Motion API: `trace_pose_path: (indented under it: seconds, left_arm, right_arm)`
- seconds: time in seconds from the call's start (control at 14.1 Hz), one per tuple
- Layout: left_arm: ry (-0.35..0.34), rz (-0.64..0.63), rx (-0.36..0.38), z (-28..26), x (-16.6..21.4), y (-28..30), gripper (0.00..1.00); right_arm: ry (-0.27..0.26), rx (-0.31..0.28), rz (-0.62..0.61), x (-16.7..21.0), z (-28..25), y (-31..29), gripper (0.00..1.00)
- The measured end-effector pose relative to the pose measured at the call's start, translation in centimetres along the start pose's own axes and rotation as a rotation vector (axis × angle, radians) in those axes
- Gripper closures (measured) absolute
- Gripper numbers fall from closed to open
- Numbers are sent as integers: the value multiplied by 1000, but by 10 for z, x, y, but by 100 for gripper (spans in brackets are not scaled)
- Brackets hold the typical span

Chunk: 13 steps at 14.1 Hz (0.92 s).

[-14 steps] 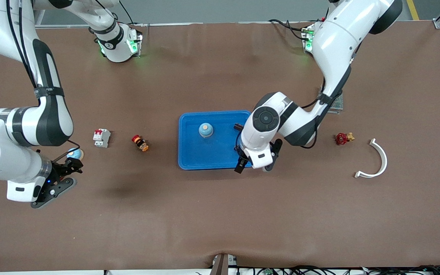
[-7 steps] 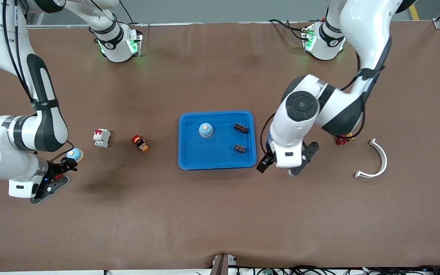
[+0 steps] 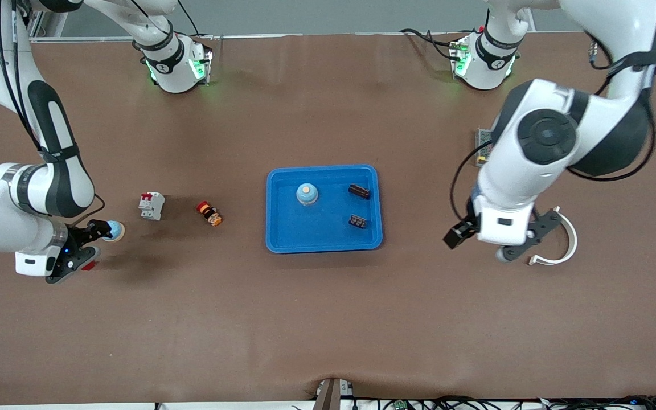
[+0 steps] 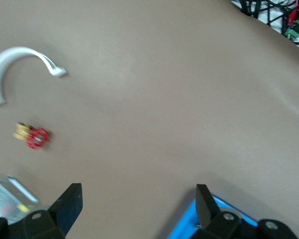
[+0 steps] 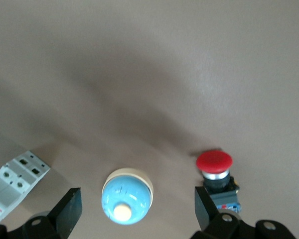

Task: Place electrolytic capacitor and blue bell in tray
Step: 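Grasp the second blue bell with the right gripper while the left gripper withdraws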

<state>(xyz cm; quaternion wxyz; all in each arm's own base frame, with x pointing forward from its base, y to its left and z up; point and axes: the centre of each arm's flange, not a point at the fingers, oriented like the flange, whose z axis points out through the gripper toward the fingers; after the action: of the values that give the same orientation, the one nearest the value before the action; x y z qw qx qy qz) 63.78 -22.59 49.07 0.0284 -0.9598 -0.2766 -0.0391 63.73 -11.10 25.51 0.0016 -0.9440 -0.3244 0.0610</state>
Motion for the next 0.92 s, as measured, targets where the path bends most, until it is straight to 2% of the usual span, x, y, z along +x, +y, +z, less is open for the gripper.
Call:
trace_pose_path:
  seconds: [0.35, 0.64, 0.92]
  left_arm:
    - [-18, 150, 70, -32, 15, -44, 0]
    - [-7, 238, 92, -68, 19, -74, 0]
    - [-21, 314, 69, -100, 17, -99, 0]
  right_arm:
    - [19, -7, -6, -25, 12, -7, 0]
    - [34, -19, -14, -37, 23, -3, 0]
    - [50, -32, -16, -41, 39, -11, 0]
